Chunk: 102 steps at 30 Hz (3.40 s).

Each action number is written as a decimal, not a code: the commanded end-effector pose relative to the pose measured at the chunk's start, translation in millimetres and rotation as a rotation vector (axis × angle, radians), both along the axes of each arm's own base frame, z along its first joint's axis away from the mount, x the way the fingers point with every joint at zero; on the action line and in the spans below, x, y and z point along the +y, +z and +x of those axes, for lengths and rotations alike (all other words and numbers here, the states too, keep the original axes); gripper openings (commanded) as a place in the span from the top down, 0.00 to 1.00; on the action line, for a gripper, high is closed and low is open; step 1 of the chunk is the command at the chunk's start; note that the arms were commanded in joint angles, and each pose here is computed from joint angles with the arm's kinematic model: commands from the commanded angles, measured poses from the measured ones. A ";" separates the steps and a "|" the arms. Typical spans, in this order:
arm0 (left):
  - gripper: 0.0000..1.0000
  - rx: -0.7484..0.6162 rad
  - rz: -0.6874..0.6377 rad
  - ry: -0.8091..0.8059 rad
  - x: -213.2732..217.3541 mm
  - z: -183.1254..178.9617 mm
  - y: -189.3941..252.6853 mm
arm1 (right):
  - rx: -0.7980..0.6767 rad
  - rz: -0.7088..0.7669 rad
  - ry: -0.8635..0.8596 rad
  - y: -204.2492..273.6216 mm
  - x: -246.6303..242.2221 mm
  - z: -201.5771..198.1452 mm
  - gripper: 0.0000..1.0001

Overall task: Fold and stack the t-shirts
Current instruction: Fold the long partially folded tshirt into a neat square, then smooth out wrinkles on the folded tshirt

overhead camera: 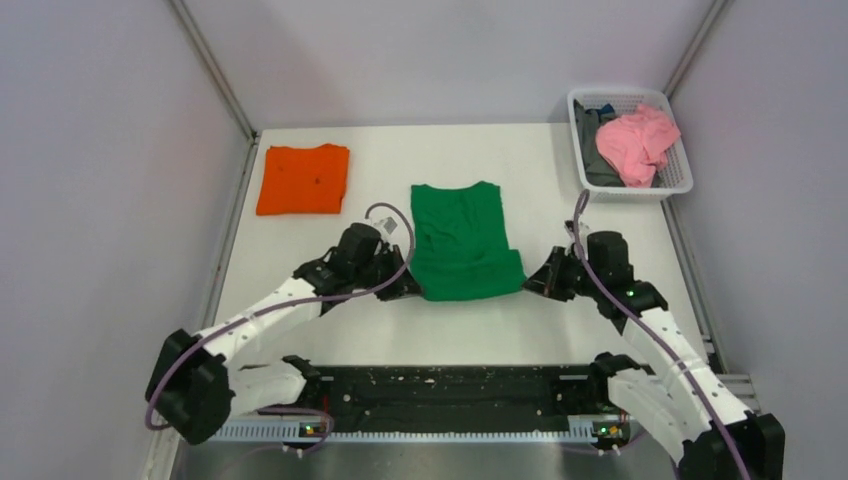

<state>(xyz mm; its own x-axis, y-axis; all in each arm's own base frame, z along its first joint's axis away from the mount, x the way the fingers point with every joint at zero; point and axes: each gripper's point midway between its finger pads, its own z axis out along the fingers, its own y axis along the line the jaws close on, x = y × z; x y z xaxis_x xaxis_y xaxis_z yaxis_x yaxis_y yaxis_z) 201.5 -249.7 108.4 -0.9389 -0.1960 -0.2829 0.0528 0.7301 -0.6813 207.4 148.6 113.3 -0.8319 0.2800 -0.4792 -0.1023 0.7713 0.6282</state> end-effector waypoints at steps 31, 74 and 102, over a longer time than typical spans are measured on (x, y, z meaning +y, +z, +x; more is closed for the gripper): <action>1.00 -0.224 -0.274 0.040 22.9 187.2 96.4 | -0.229 0.447 -0.015 111.4 33.8 156.6 1.00; 0.01 -0.195 -0.069 0.105 -9.5 323.2 30.9 | -0.163 0.201 0.081 23.6 83.3 229.7 0.01; 0.01 -0.074 0.090 0.285 26.3 204.8 -50.4 | 0.096 0.156 0.112 -74.1 79.2 80.5 0.01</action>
